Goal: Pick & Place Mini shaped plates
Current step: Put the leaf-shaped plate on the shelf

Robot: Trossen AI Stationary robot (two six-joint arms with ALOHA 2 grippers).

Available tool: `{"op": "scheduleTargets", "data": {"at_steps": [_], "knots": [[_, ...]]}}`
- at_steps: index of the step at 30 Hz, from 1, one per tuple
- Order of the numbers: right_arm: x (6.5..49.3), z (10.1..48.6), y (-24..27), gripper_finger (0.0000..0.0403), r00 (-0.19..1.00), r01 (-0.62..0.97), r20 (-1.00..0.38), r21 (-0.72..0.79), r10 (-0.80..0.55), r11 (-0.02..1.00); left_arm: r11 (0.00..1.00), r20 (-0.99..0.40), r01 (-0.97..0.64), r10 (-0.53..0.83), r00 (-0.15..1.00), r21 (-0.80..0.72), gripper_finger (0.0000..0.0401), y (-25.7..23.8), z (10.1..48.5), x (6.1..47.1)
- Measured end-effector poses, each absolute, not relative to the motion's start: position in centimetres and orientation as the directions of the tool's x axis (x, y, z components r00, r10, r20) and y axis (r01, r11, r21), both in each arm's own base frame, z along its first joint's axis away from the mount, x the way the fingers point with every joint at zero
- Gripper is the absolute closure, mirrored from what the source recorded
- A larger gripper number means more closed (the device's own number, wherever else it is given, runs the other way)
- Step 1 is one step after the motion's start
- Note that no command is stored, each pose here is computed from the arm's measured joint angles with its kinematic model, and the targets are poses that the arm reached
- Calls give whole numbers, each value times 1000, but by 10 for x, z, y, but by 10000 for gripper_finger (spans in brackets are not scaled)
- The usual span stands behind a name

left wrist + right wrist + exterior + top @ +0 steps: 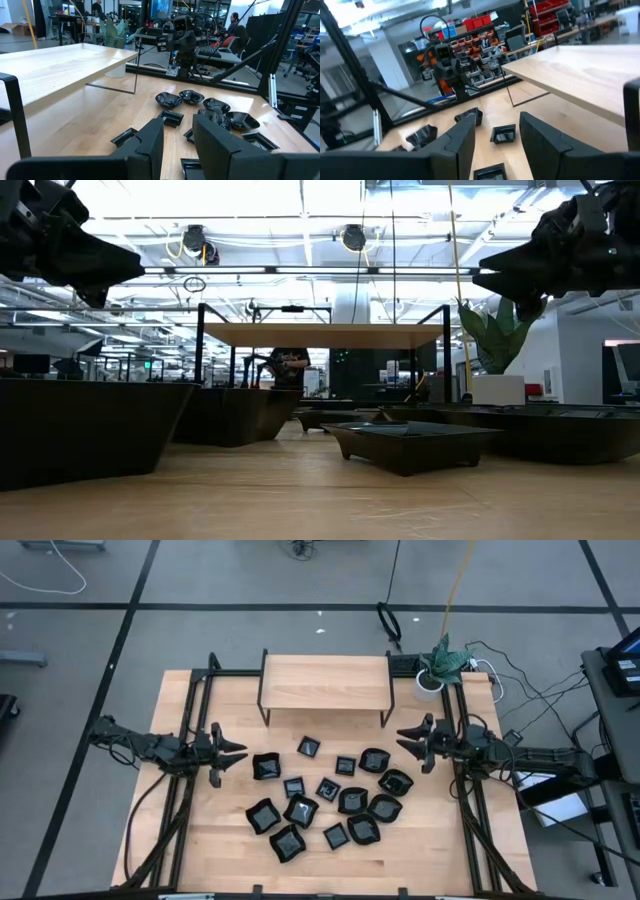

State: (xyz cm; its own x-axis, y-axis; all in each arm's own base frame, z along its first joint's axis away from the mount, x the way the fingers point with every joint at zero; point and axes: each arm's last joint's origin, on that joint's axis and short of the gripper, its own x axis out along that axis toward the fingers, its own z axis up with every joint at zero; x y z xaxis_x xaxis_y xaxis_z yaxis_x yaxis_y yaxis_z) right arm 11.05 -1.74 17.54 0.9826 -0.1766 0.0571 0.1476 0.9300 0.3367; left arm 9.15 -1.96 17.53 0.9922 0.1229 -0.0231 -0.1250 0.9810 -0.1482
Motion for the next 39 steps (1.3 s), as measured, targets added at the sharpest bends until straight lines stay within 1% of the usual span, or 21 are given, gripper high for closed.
{"op": "scheduleTargets", "data": {"at_steps": [4, 9, 12, 14, 17, 21, 23, 25, 27, 30, 32, 37, 39], "knots": [[110, 175, -19, 259, 973, 188, 55, 374, -224, 908, 981, -23, -125, 123, 992, -148, 295, -20, 175, 91], [110, 178, -19, 259, 969, 185, 81, 377, -232, 908, 981, -23, -125, 123, 992, -148, 295, -20, 175, 91], [109, 182, -21, 259, 947, 225, 121, 411, -298, 883, 981, -23, -125, 123, 992, -148, 295, -20, 175, 91], [110, 183, -21, 252, 946, 219, 124, 434, -299, 874, 981, -23, -125, 123, 992, -148, 295, -20, 175, 91], [114, 183, -18, 223, 963, 199, 80, 437, -258, 877, 981, -23, -125, 123, 992, -148, 295, -20, 175, 91], [126, 210, -11, 165, 979, 137, 85, 400, -186, 906, 981, -23, -125, 123, 992, -148, 295, -20, 175, 91], [138, 213, -6, 140, 989, 135, 10, 390, -151, 911, 981, -23, -125, 123, 992, -148, 295, -20, 175, 91], [151, 214, 0, 124, 983, 177, -120, 366, -142, 914, 981, -23, -125, 123, 992, -148, 295, -20, 175, 91], [162, 214, 4, 118, 946, 254, -276, 311, -169, 916, 981, -22, -124, 123, 992, -148, 295, -20, 175, 91], [175, 200, 7, 120, 813, 379, -533, 176, -236, 908, 981, -23, -122, 120, 992, -149, 295, -20, 175, 91], [180, 184, 8, 124, 725, 410, -646, 125, -239, 904, 981, -23, -122, 120, 992, -149, 295, -20, 175, 91], [191, 160, 6, 137, 617, 438, -744, 54, -256, 897, 981, -23, -122, 120, 993, -148, 295, -20, 175, 91], [195, 155, 3, 140, 597, 449, -755, 35, -271, 893, 981, -21, -120, 118, 993, -149, 295, -20, 176, 91]]}}
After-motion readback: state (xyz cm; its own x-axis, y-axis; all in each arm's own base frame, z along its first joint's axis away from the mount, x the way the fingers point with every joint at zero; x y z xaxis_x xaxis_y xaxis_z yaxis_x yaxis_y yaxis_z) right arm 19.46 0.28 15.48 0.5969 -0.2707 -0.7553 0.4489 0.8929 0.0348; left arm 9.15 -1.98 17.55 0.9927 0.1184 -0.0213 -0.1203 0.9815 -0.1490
